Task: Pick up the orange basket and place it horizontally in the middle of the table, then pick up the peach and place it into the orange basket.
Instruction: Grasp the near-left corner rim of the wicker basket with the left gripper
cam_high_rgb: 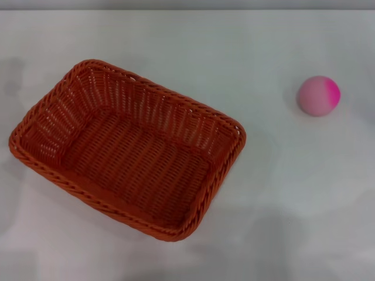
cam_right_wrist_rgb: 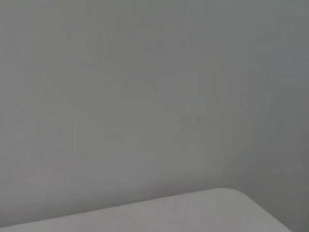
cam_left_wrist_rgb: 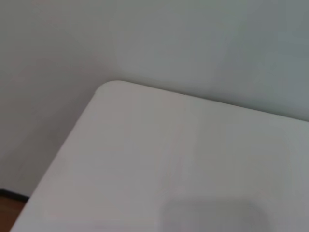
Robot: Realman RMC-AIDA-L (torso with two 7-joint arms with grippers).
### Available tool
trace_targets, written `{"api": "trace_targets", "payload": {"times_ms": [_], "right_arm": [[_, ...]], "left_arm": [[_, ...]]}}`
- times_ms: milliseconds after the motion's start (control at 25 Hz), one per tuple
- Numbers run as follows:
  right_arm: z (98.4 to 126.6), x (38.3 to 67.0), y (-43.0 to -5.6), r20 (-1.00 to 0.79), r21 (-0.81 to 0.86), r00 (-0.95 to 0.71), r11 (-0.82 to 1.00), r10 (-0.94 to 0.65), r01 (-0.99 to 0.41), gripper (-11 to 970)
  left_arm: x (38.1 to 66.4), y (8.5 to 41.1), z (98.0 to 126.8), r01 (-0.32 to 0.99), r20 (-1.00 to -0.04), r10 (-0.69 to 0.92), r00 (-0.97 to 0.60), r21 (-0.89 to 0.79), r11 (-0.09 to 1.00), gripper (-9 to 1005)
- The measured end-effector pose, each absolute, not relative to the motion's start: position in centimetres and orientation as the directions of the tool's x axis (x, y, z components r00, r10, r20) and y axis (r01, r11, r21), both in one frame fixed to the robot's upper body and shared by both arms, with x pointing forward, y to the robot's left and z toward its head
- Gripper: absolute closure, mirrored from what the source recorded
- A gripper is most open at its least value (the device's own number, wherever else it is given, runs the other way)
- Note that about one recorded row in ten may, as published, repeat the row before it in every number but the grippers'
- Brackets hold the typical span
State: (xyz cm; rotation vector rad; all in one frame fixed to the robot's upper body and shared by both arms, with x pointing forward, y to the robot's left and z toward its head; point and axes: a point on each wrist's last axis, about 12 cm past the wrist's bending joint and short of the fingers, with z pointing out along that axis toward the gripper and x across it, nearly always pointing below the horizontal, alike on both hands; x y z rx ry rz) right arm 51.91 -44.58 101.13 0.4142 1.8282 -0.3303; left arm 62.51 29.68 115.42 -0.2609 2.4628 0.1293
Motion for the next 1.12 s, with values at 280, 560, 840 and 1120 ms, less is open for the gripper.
{"api": "trace_targets", "payload": {"times_ms": [280, 560, 840, 1120], "right_arm": [[101.0, 51.8, -44.6, -0.957, -0.014, -0.266, 0.896, 0.117, 0.443, 101], [101.2, 52.1, -44.5, -0.958, -0.013, -0.263, 0.898, 0.115, 0.440, 101], [101.4, 52.2, -44.7, -0.959, -0.011, -0.258, 0.897, 0.116, 0.443, 102], [101.6, 52.3, -45.0, -0.960, -0.011, -0.254, 0.895, 0.115, 0.445, 102]], "left_arm": [[63.9, 29.7, 117.5, -0.225, -0.557, -0.149, -0.817, 0.069, 0.972, 120], [65.3, 29.5, 119.1, -0.223, -0.514, -0.142, -0.846, 0.099, 0.970, 119], [66.5, 29.5, 120.1, -0.244, -0.483, -0.176, -0.858, 0.082, 0.966, 119], [66.9, 27.8, 121.4, -0.208, -0.464, -0.153, -0.873, 0.070, 0.976, 119]]}}
